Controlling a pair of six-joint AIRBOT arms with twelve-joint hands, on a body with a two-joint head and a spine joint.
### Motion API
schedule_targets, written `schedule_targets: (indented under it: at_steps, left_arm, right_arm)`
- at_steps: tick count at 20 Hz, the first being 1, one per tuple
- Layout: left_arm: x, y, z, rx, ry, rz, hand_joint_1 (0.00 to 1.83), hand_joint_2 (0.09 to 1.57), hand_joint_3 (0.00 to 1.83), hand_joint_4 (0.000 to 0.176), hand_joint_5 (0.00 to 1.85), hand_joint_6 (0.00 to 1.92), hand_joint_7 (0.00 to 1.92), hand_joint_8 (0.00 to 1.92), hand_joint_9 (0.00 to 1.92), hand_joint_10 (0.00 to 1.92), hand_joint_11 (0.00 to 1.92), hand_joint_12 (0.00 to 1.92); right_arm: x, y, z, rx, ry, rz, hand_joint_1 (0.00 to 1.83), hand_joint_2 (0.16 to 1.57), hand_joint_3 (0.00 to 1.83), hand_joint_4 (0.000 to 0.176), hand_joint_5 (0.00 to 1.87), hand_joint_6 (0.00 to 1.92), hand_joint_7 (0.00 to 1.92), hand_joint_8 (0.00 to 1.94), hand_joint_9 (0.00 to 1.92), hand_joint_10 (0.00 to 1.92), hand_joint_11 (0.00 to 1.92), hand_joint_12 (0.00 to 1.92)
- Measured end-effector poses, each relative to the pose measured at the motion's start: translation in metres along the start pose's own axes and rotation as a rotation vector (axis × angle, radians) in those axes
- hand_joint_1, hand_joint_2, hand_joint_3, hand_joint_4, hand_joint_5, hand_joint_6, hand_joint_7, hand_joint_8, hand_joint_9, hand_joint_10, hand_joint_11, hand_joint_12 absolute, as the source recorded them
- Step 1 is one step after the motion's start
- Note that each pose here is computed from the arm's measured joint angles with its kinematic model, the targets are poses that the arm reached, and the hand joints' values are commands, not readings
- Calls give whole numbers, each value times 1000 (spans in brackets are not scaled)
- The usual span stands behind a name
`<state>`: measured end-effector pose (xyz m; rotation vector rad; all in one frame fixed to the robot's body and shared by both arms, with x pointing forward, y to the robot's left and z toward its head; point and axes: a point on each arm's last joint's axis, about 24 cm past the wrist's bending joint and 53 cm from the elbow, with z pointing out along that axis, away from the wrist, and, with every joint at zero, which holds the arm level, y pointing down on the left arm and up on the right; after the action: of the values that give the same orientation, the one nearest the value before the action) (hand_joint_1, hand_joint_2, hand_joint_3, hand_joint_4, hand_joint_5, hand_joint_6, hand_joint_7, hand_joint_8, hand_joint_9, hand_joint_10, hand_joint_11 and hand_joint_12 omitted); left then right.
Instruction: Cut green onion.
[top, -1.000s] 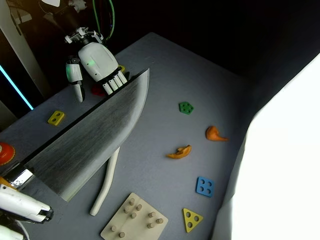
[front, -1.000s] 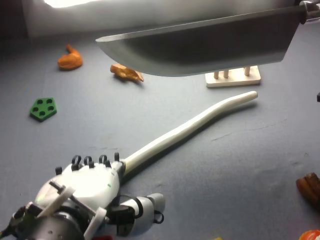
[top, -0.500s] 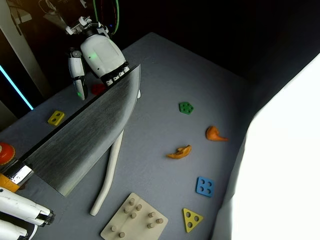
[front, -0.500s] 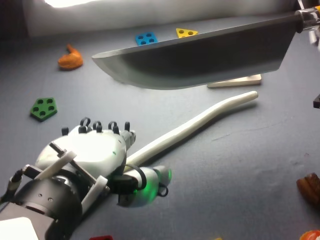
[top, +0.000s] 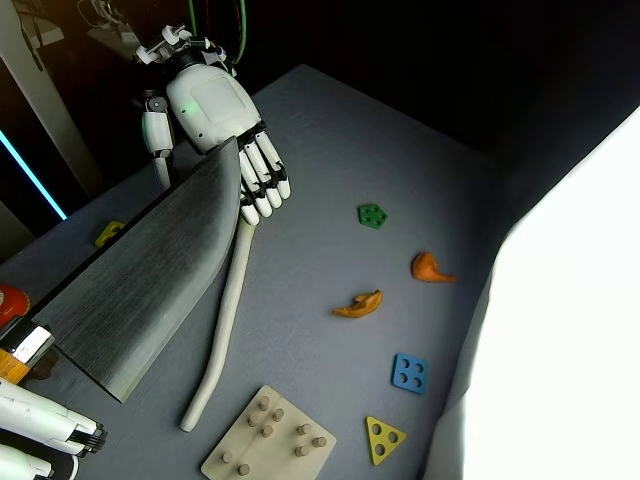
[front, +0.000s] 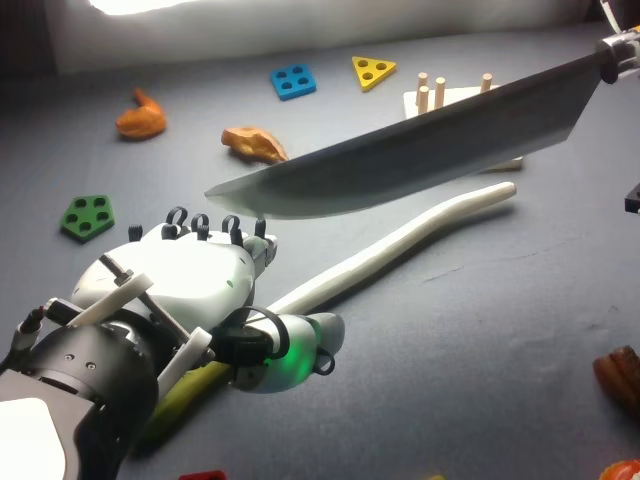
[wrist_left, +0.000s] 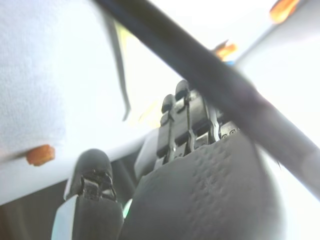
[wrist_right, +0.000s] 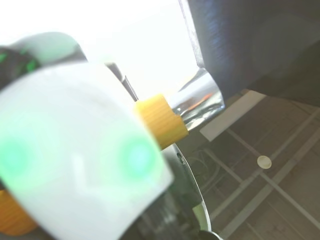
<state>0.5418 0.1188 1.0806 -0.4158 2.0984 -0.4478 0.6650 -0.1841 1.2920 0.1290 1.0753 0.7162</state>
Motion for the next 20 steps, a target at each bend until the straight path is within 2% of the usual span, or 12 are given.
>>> schedule_targets:
  at_steps: [1,4,5,6,7,10,14,16,17,20]
  left_arm:
    - [0,0,0,-1,1,0,45,1227,0,0,157,5,172,4,141,3,0,409]
    - [1,1,0,-1,5,3,41,1225,0,0,129,1,122,2,82,1,0,267]
    - [2,1,0,-1,7,4,24,1223,0,0,114,0,118,2,81,3,0,249]
    - [4,2,0,-4,13,5,32,1225,0,0,111,0,122,3,82,3,0,242]
    - [4,2,0,-3,14,5,62,1221,0,0,118,3,130,5,91,6,0,233]
    - [4,2,0,-2,13,5,16,1228,1,0,103,1,110,1,85,1,0,191]
    - [3,3,0,-2,13,5,0,1231,1,0,115,1,125,1,96,2,0,277]
    - [3,3,0,-2,13,5,0,1240,3,0,85,0,120,0,90,0,0,254]
    - [3,3,0,-2,14,5,0,1240,2,0,96,5,124,1,94,1,0,269]
    - [3,3,0,-1,14,5,49,1236,0,0,115,7,124,0,99,2,0,296]
  right_arm:
    - [-1,0,0,-2,-3,-1,1549,928,583,0,1108,1921,1517,1941,1611,1921,1627,1921]
    - [-1,-1,0,3,-4,1,1578,884,610,0,1179,1921,1513,1941,1600,1921,1626,1921]
    - [-1,-1,0,3,-5,1,1593,857,642,70,1197,1921,1515,1941,1596,1921,1615,1921]
    - [-1,-2,0,7,-6,3,1603,833,675,155,1221,1921,1529,1941,1603,1921,1622,1921]
    - [-1,-2,0,9,-6,4,1587,840,691,172,1257,1921,1543,1941,1616,1921,1634,1921]
    - [-1,-2,0,9,-6,5,1576,830,741,176,1255,1921,1556,1941,1629,1921,1657,1921]
    - [-1,-4,0,19,-8,10,1565,782,876,176,1276,1921,1542,1941,1619,1921,1657,1921]
    - [0,-4,0,19,-8,10,1575,816,827,176,1222,1921,1541,1941,1615,1921,1643,1921]
    - [0,-5,1,22,-9,11,1589,811,817,176,1257,1921,1531,1941,1608,1921,1643,1921]
    - [-3,-19,5,79,-19,26,1617,760,867,176,1326,1921,1544,1941,1611,1921,1654,1921]
